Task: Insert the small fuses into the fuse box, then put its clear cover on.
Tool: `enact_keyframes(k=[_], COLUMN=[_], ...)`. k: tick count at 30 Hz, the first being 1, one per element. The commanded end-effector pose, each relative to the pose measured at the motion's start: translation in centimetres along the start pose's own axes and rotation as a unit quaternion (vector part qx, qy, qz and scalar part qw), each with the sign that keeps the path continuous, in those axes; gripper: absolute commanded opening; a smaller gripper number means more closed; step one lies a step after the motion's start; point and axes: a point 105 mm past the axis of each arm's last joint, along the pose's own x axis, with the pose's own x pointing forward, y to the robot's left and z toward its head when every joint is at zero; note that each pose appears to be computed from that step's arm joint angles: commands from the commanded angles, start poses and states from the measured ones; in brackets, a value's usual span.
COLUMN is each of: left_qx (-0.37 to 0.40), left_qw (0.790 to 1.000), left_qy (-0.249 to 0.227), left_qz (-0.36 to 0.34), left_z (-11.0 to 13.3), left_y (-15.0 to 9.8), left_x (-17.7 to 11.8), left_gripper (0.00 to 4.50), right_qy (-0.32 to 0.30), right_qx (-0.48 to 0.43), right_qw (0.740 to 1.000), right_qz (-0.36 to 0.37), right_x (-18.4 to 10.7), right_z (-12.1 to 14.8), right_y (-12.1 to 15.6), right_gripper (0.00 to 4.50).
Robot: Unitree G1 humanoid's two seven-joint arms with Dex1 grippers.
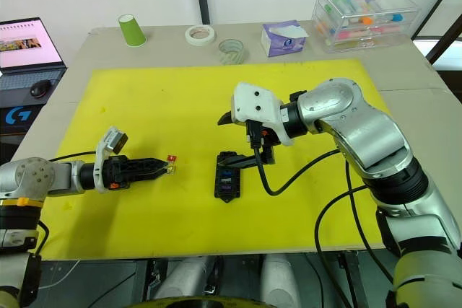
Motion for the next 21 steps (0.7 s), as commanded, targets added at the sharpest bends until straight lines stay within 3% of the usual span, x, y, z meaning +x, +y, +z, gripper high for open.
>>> enact_keyframes(k=[1,3,6,21], left_qx=[-0.004,-0.002,0.000,0.005], left_qw=[1.000,1.000,1.000,1.000], left_qy=[0.007,0.005,0.004,-0.006], left_qz=[0.022,0.020,0.014,0.018], left_z=[-0.38,-0.28,-0.19,-0.16], left_y=[1.13,1.11,0.99,1.39], left_x=[0.44,0.60,0.80,0.98], left_gripper=[4.32,3.88,2.86,2.86], right_qy=[-0.007,-0.007,-0.007,-0.006], right_qx=[-0.029,-0.028,-0.028,-0.026], right_qw=[1.000,1.000,1.000,1.000], right_qz=[-0.006,-0.006,-0.006,-0.003], right_x=[-0.32,-0.33,-0.33,0.04], right_z=[1.34,1.31,1.27,0.91], right_y=[0.04,0.06,0.12,0.22], right_gripper=[4.48,4.50,4.50,4.50])
